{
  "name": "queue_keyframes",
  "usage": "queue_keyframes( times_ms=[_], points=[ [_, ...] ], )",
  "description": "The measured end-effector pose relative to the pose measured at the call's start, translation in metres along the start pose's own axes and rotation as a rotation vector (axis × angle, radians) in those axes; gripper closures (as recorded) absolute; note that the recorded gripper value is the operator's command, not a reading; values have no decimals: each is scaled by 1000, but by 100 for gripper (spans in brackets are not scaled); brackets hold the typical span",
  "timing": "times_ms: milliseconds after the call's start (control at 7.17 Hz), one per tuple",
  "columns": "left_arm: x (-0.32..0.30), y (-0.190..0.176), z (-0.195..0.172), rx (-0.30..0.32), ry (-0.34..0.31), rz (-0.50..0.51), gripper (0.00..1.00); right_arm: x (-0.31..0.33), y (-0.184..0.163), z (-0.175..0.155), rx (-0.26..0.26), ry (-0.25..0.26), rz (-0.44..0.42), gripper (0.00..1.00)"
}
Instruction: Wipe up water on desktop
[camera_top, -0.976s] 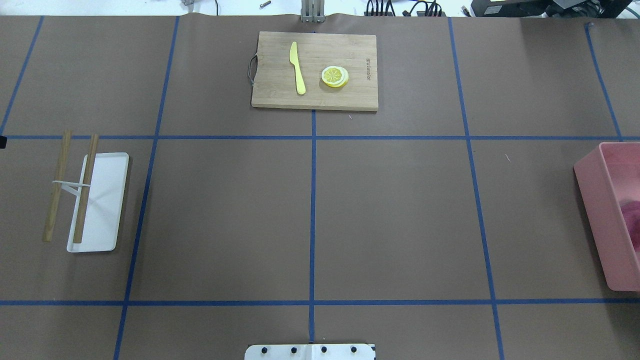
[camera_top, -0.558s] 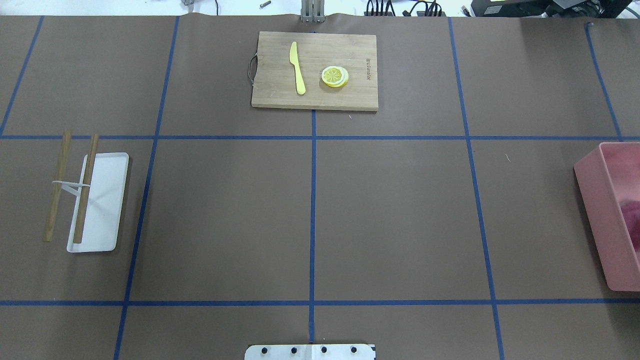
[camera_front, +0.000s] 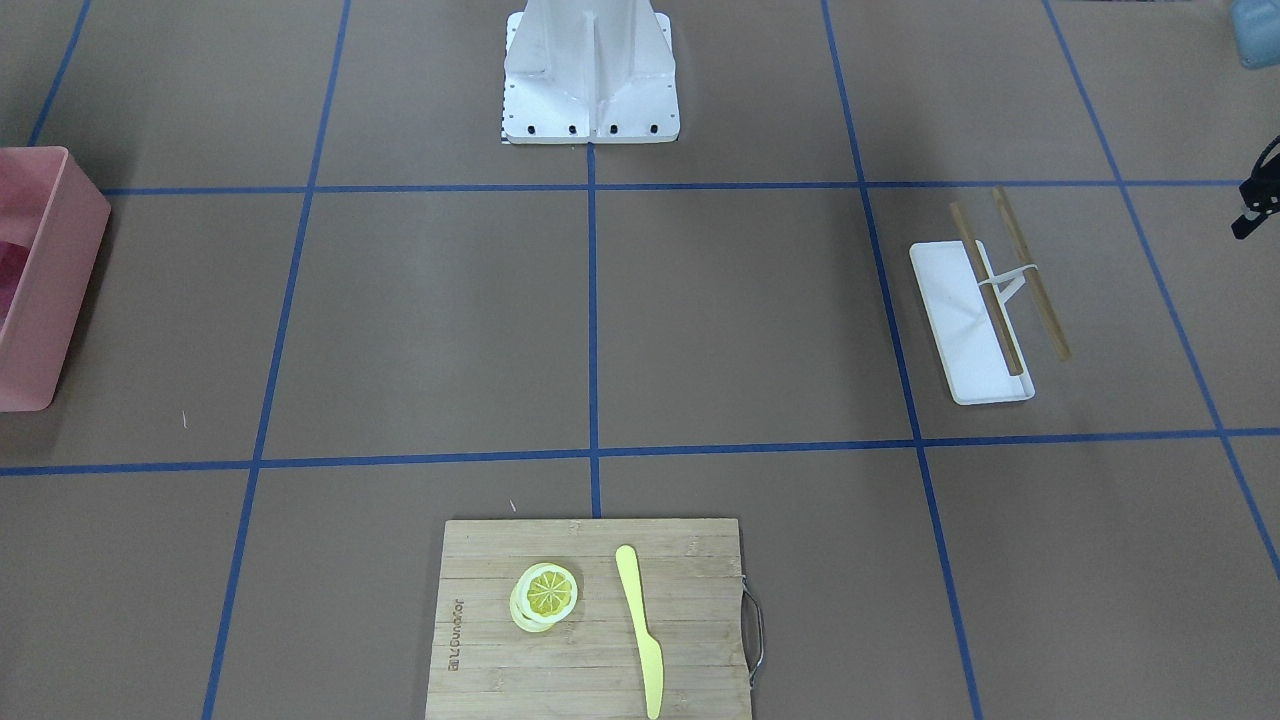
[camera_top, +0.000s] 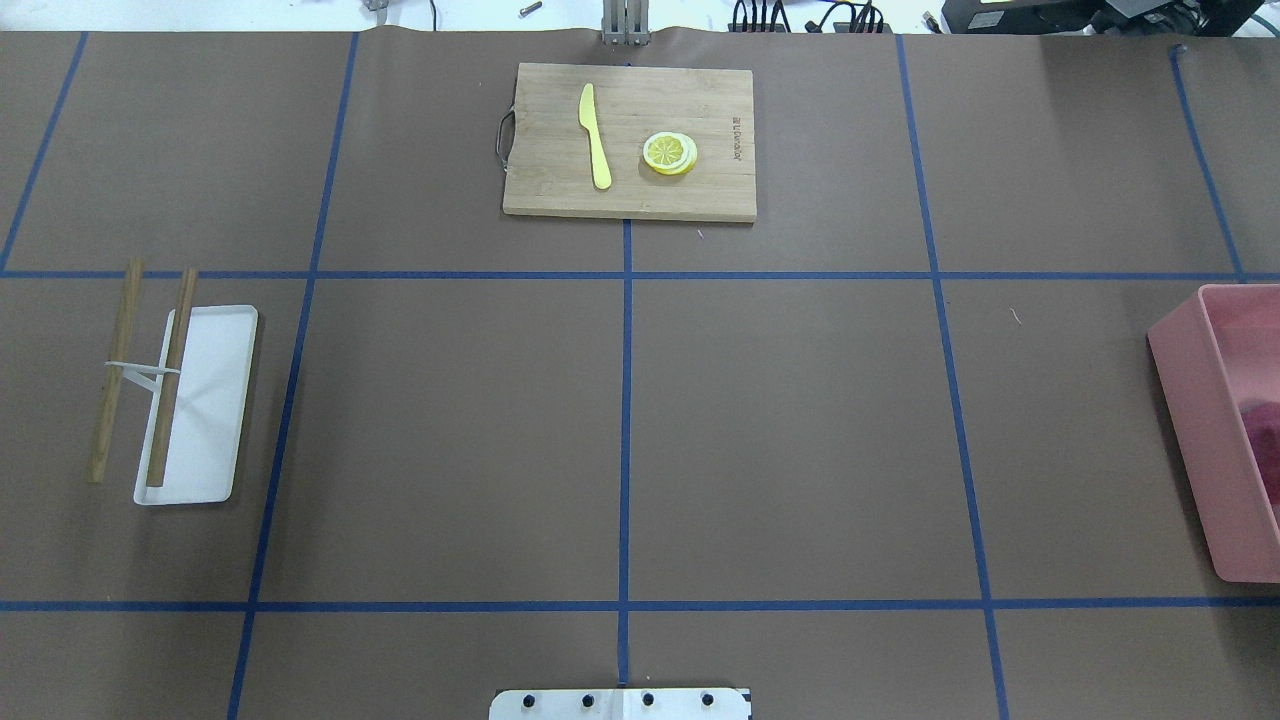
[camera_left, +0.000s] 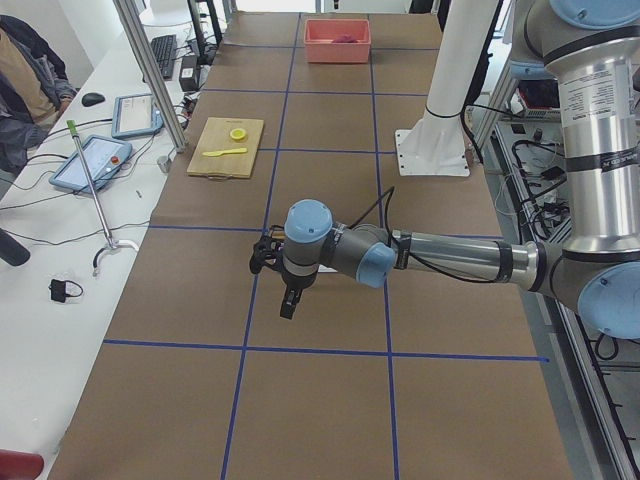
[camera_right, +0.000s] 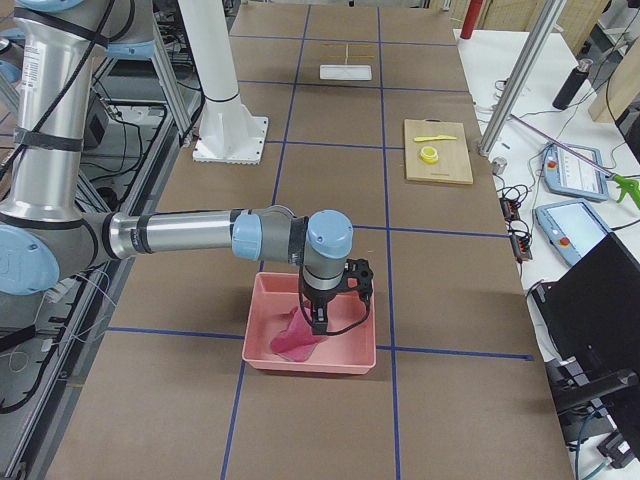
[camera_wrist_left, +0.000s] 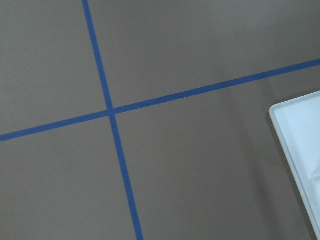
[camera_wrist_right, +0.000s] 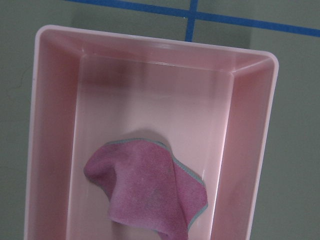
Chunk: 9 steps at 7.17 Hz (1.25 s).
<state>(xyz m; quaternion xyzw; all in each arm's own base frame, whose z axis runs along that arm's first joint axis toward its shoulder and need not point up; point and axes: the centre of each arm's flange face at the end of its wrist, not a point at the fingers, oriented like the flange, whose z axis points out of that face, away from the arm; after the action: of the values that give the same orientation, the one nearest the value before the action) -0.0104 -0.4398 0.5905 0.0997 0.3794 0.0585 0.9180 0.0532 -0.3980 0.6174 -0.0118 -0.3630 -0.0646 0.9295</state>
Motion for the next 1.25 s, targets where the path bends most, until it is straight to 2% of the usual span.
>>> queue_keyframes(
  times_ms=[139, 418, 836, 1255],
  points=[
    [-13, -4, -7, -28, -2, -62, 2, 1, 0, -2, 6, 1, 1, 0],
    [-23, 0, -11, -59, 53, -131, 2, 2, 1, -5, 16, 4, -5, 0],
    [-28, 7, -2, -85, 109, -165, 2, 4, 2, -4, 37, 12, -25, 0],
    [-27, 16, -5, -85, 124, -167, 2, 2, 9, -5, 43, -8, -24, 0]
  ],
)
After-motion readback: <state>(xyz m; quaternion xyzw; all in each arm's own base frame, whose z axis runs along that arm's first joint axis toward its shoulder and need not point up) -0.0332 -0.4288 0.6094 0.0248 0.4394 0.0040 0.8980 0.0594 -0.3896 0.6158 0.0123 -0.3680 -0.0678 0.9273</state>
